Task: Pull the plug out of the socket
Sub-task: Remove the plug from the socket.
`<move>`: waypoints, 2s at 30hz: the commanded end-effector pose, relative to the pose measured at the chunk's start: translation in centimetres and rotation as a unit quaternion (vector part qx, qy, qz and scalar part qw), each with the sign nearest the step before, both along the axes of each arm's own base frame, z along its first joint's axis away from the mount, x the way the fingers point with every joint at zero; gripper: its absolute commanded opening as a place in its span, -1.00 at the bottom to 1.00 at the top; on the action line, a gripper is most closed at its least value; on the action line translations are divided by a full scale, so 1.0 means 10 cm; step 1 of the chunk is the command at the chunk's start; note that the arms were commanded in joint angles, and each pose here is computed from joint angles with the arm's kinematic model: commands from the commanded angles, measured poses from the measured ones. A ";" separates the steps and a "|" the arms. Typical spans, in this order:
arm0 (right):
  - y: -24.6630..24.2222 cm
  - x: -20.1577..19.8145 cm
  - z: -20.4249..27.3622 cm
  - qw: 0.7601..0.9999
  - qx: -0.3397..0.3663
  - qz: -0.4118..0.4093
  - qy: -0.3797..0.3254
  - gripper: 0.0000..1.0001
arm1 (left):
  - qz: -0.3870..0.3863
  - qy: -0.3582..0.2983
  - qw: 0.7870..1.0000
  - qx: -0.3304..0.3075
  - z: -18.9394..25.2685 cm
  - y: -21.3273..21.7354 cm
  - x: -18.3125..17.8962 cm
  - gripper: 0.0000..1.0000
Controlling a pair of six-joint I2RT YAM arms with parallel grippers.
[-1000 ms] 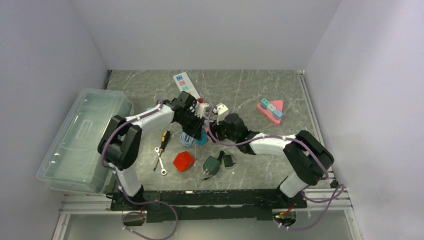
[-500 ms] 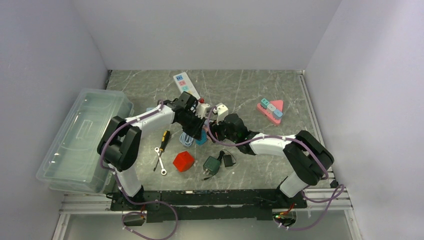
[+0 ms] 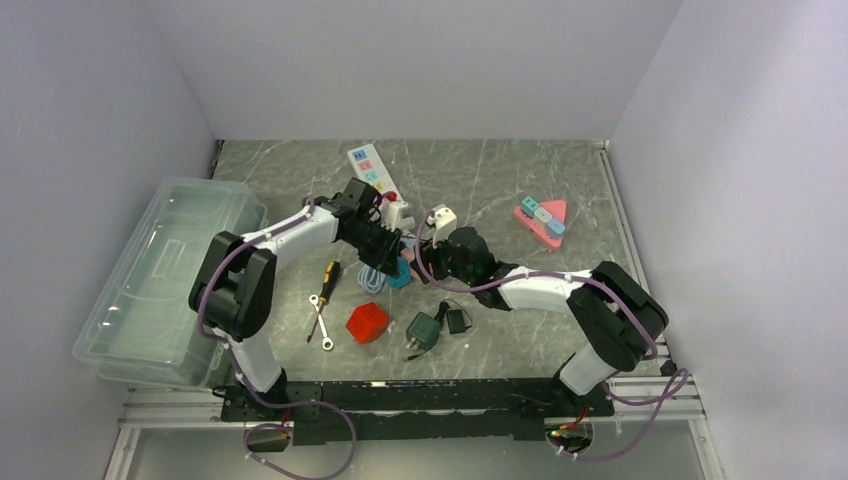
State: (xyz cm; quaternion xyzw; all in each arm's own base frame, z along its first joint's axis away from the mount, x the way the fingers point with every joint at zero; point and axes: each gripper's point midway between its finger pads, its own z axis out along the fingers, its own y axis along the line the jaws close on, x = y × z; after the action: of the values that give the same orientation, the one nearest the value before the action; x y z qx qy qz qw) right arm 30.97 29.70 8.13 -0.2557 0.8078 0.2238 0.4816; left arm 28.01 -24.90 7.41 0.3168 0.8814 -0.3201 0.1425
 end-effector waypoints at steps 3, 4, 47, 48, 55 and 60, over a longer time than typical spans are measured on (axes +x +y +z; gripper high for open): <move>-0.03 0.05 0.04 1.000 -0.011 -0.012 -0.005 -1.00 | 0.077 -0.096 0.986 0.112 0.10 0.44 0.41 -1.00; -0.06 0.08 0.03 1.000 -0.016 -0.023 -0.004 -1.00 | 0.069 -0.095 0.988 0.102 0.12 0.40 0.38 -1.00; -0.23 0.21 -0.07 0.996 -0.032 -0.080 0.018 -1.00 | -0.078 -0.025 0.994 -0.071 0.44 -0.17 -0.19 -1.00; -0.24 0.21 -0.07 0.996 -0.032 -0.081 0.017 -1.00 | -0.081 -0.024 0.994 -0.075 0.46 -0.18 -0.20 -1.00; -0.23 0.21 -0.08 0.996 -0.032 -0.080 0.017 -1.00 | -0.037 -0.037 0.999 -0.013 0.31 -0.01 -0.04 -1.00; -0.24 0.20 -0.05 0.996 -0.029 -0.080 0.015 -1.00 | -0.001 -0.041 0.999 0.031 0.22 0.16 0.09 -1.00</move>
State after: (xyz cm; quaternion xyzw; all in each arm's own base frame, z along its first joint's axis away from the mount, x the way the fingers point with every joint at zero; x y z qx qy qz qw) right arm 32.20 28.91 7.33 -0.2169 0.8361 0.1948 0.4647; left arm 27.42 -24.58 9.10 0.3499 0.8692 -0.3159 0.1490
